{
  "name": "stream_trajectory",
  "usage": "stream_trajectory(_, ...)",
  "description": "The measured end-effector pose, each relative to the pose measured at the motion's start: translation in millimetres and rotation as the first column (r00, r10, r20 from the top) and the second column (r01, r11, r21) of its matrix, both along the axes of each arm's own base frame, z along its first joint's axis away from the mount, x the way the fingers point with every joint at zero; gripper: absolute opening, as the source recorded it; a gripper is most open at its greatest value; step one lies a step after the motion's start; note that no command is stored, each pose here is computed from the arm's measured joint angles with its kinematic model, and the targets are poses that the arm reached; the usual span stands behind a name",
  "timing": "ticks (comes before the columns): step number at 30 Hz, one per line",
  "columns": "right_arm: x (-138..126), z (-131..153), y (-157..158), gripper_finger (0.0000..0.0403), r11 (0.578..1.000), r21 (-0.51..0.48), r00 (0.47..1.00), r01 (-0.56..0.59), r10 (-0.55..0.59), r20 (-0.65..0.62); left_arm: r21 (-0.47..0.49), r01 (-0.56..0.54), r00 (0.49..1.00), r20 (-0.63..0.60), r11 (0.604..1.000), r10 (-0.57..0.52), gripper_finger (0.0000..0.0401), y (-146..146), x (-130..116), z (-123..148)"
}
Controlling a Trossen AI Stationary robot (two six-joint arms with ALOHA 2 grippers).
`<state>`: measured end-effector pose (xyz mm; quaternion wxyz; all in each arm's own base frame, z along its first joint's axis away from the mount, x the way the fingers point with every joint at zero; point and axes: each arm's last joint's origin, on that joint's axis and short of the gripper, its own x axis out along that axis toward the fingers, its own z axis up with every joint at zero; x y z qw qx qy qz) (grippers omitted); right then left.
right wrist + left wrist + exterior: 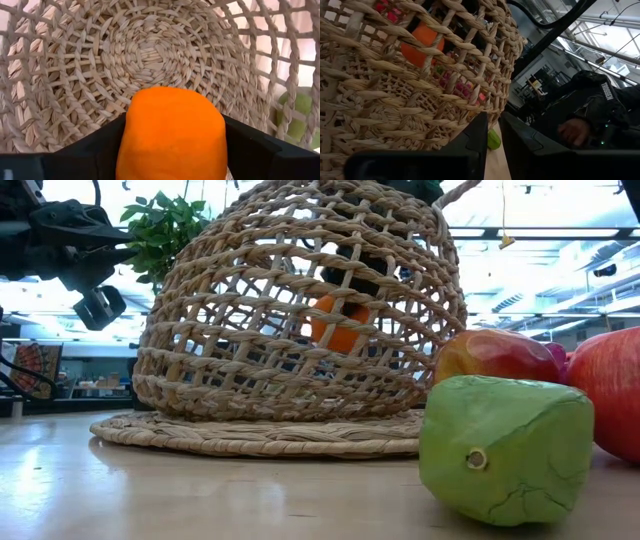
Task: Build produce basket
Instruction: Put the orange into the brown basket, then put the red mango into the brown basket
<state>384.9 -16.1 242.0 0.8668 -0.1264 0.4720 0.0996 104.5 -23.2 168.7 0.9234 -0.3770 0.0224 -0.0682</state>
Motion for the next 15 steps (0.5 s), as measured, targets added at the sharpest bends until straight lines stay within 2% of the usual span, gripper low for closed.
stream_trajectory(12,-2.2,-1.3,-0.1,0.0344,1.0,0.001,1.0,0.0,0.0,-0.026,0.0,0.0,1.0,0.0,1.0,0.0,0.0056,0.0,0.0,0.0)
stream_trajectory(15,-3.8,2.0,-1.3,0.0346,0.999,-0.035,1.0,0.015,-0.015,-0.021,0.0,0.0,1.0,0.0,1.0,0.0,0.0058,0.0,0.0,0.0)
